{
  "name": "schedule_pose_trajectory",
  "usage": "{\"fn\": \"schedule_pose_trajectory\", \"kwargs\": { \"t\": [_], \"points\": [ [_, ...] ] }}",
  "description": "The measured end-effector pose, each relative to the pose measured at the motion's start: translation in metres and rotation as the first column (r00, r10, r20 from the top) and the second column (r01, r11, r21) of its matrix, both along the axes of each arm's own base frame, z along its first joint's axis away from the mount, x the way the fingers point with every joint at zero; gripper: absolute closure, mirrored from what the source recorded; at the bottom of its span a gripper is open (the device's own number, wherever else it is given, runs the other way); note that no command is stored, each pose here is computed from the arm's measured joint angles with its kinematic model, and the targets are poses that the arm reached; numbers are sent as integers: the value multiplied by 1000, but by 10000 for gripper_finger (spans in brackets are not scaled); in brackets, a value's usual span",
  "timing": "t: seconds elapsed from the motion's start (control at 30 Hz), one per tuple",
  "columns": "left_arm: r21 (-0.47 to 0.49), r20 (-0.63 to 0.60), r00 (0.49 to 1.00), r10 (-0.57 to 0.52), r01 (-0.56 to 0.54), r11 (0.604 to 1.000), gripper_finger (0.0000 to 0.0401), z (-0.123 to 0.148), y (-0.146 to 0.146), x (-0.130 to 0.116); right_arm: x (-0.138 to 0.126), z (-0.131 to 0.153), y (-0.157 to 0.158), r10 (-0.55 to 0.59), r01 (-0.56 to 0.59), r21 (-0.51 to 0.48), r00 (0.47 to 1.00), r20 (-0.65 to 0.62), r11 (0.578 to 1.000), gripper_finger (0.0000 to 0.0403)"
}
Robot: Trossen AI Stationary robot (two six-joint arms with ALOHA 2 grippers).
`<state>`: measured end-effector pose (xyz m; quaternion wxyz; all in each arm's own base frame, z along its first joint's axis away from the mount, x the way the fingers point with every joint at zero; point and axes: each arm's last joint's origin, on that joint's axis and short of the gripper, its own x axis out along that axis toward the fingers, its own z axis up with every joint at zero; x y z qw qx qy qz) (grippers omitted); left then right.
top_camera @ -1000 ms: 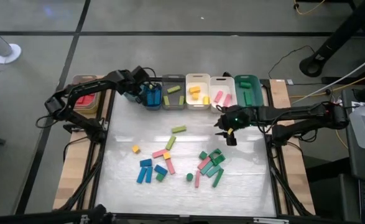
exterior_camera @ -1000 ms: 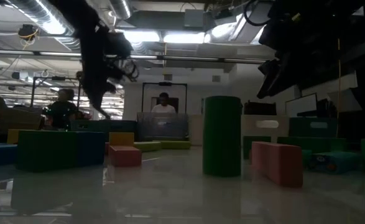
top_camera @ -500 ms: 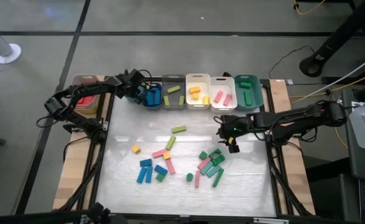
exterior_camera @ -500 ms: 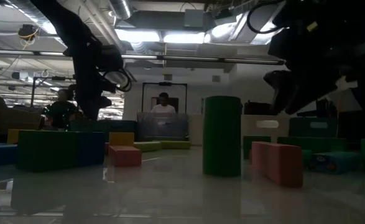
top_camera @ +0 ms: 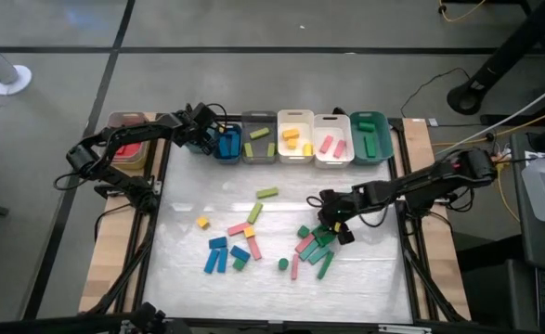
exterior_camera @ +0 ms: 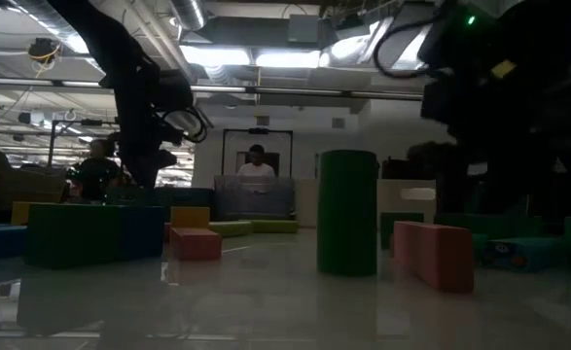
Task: Sort blocks
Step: Put the green block into the right green bin
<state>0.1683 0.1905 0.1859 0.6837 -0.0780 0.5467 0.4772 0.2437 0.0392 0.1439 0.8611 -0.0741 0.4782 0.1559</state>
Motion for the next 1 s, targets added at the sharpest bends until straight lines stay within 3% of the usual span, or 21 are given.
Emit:
{"fn": "schedule_pose_trajectory", "kwargs": {
  "t": [0.2,0.4,0.7,0.87,1.0],
  "points": [
    [-19,28,999,-44,45,999,244,0,-6,7,7,-17,1,-9,9,-3,999,-46,1000,222],
    [-6,44,993,-108,109,994,264,4,-17,17,9,-16,0,-29,29,-38,999,-18,999,307],
    [47,93,976,-199,195,980,294,24,-28,41,18,12,-2,-66,64,-132,998,-11,989,308],
    [81,124,960,-250,241,967,307,37,-35,55,24,35,-4,-70,50,-258,995,-70,965,293],
    [86,139,944,-300,291,953,314,42,-44,63,27,55,-8,-83,33,-385,990,-113,922,297]
  ]
}}
